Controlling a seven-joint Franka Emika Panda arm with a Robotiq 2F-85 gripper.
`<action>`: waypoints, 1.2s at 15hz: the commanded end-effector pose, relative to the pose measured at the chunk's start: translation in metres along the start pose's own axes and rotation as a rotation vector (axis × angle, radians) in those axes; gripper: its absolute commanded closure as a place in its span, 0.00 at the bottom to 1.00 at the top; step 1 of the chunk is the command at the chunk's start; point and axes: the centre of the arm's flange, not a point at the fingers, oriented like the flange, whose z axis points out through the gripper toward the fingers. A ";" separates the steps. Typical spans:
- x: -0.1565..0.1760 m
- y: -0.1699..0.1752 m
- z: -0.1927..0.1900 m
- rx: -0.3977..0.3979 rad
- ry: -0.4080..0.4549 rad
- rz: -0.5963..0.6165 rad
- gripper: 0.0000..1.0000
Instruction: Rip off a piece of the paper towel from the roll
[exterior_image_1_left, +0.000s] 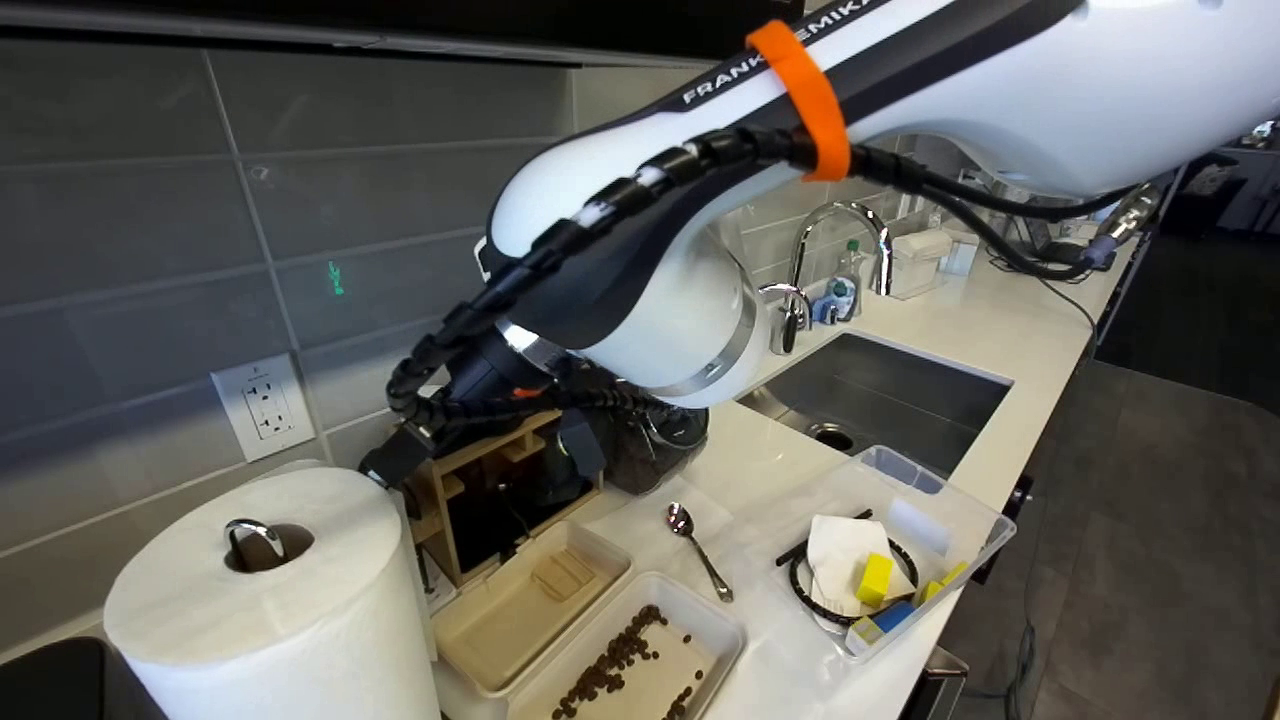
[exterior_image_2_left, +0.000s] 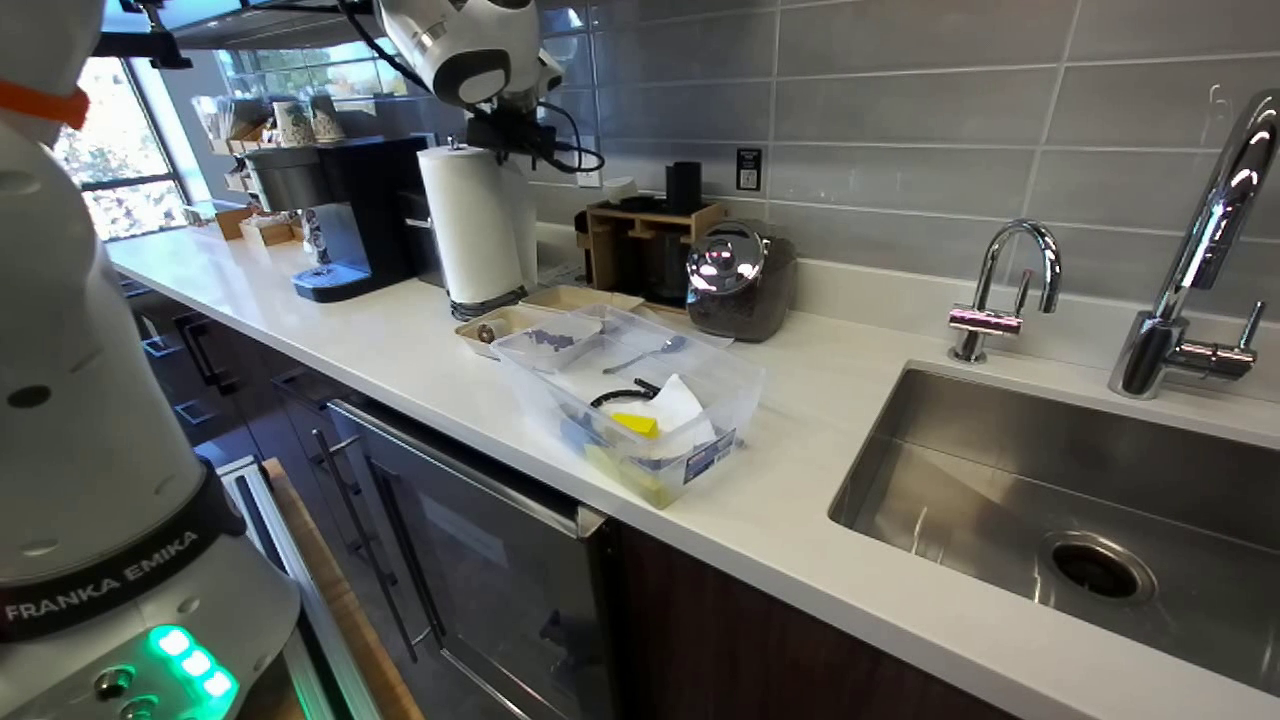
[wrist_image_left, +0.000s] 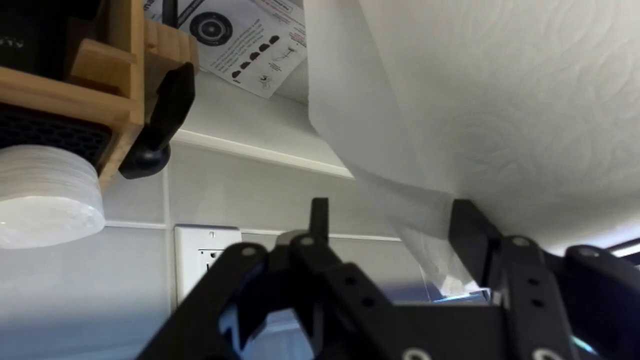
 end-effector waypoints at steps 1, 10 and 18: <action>0.000 0.005 -0.002 0.007 -0.019 -0.095 0.13; -0.011 0.003 0.018 0.115 -0.027 -0.339 0.27; -0.019 0.009 0.035 0.130 -0.019 -0.507 0.96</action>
